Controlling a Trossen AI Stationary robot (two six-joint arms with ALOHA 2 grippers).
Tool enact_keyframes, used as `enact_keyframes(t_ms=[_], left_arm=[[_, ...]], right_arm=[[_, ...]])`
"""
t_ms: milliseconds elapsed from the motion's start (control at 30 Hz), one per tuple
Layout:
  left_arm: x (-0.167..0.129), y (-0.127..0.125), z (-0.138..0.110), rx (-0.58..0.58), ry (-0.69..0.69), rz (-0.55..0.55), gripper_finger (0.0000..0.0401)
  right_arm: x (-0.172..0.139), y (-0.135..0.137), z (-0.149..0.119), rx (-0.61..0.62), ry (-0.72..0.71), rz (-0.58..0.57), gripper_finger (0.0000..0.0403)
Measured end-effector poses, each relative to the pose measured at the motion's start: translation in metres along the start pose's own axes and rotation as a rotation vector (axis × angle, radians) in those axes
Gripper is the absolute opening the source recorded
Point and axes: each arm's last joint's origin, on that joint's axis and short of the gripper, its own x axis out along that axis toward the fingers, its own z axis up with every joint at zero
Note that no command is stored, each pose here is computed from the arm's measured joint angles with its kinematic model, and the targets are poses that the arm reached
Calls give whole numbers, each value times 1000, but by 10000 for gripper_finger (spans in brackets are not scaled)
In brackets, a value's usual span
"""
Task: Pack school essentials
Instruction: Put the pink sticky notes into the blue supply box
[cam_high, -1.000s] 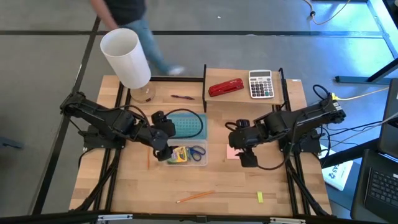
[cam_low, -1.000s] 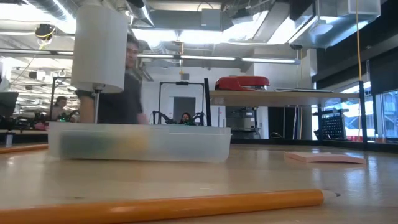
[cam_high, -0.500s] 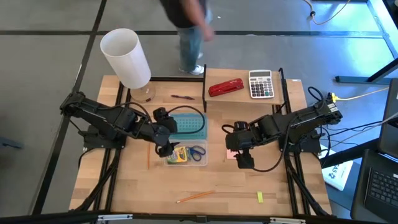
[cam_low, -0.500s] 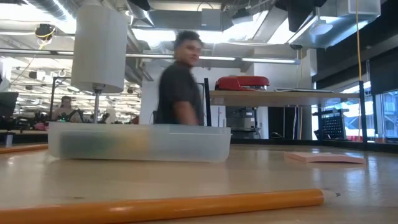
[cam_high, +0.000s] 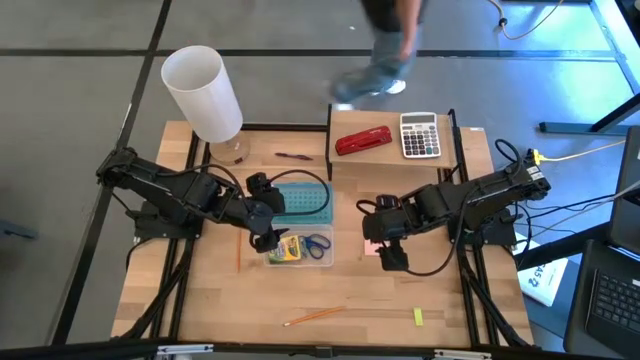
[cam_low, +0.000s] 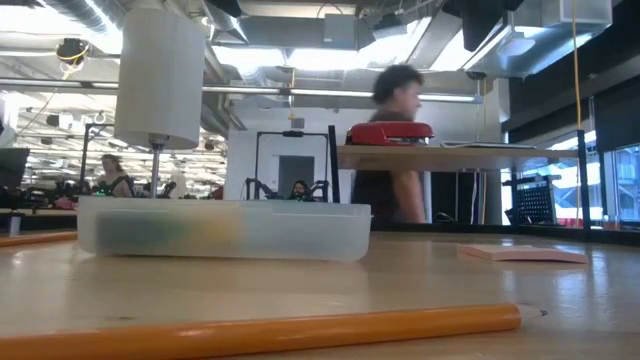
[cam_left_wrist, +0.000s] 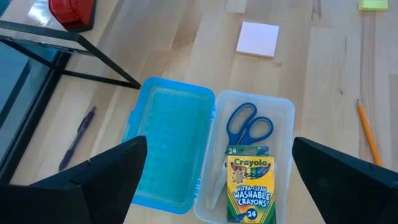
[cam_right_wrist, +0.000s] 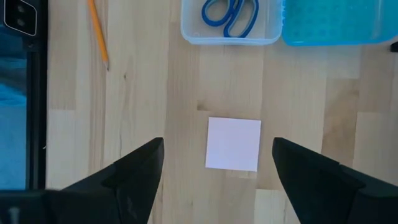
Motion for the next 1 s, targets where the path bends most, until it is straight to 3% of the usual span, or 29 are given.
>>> enact_keyframes(t_ms=[267, 500, 800, 1000], left_arm=[[0, 0, 0, 0, 0, 0, 396], [0, 0, 0, 0, 0, 0, 396], [0, 0, 0, 0, 0, 0, 396], [0, 0, 0, 0, 0, 0, 396]], right_arm=[[0, -4, 0, 87, 8, -8, 301], [0, -1, -3, 79, 28, -10, 302], [0, -2, -4, 52, 36, -31, 392], [17, 4, -20, 59, 40, -31, 391]])
